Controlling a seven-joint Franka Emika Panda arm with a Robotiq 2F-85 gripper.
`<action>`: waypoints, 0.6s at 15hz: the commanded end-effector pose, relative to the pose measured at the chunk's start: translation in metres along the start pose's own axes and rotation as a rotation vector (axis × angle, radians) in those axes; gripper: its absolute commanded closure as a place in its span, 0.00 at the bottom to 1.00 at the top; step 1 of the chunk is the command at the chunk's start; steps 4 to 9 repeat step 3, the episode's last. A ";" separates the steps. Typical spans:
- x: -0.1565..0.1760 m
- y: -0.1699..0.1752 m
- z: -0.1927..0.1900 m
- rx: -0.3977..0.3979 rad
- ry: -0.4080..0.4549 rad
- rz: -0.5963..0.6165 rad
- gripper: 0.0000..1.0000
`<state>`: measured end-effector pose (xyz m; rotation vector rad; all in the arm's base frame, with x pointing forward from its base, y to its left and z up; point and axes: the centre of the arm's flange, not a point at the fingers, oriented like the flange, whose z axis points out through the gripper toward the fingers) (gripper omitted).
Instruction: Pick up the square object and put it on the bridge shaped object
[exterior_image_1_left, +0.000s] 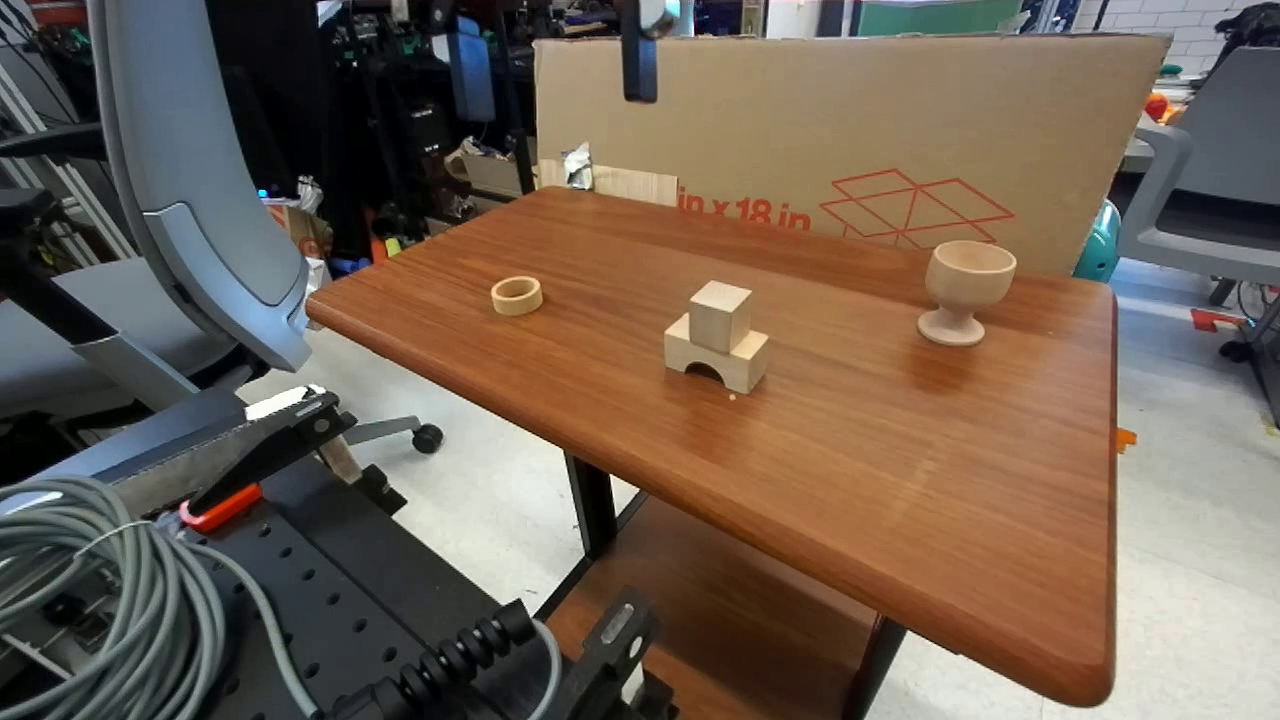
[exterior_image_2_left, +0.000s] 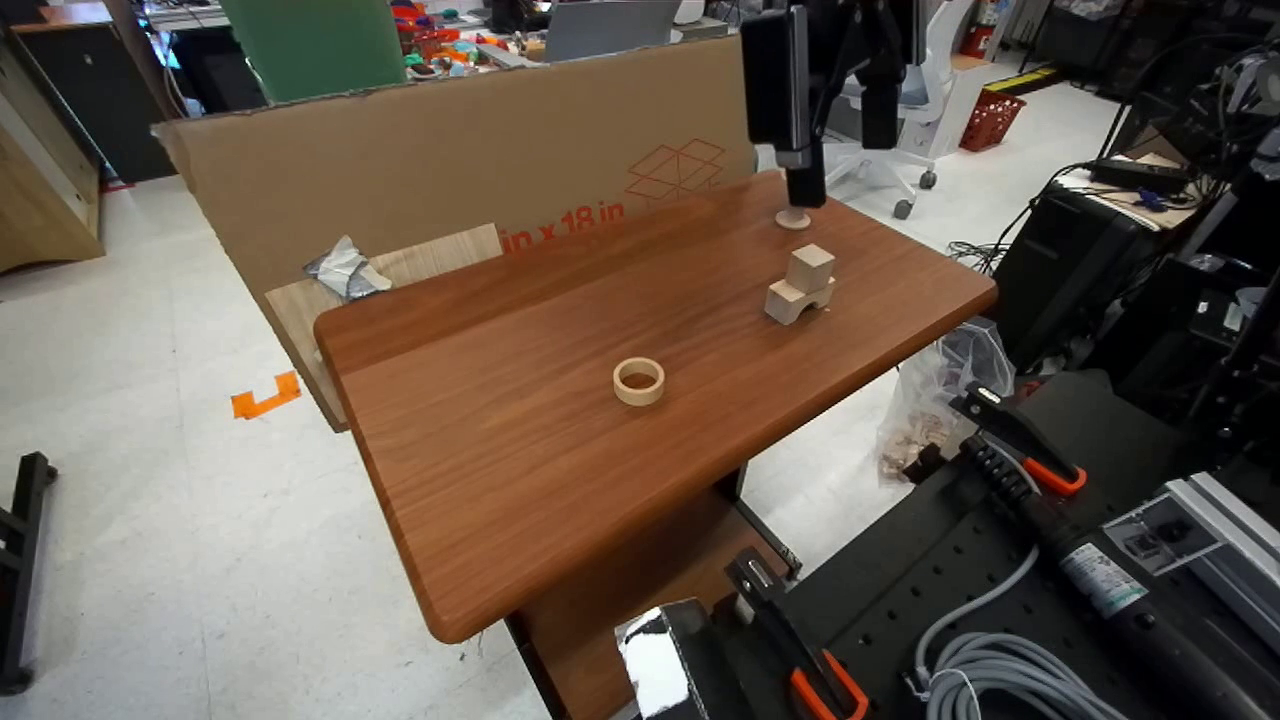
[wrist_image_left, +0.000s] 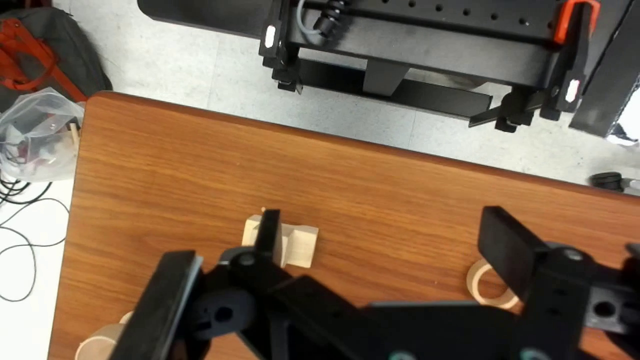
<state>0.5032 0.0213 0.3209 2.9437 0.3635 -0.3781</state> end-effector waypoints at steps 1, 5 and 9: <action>-0.005 -0.002 -0.001 -0.001 -0.002 -0.003 0.00; -0.010 -0.003 -0.002 -0.002 -0.005 -0.004 0.00; -0.010 -0.003 -0.002 -0.002 -0.005 -0.004 0.00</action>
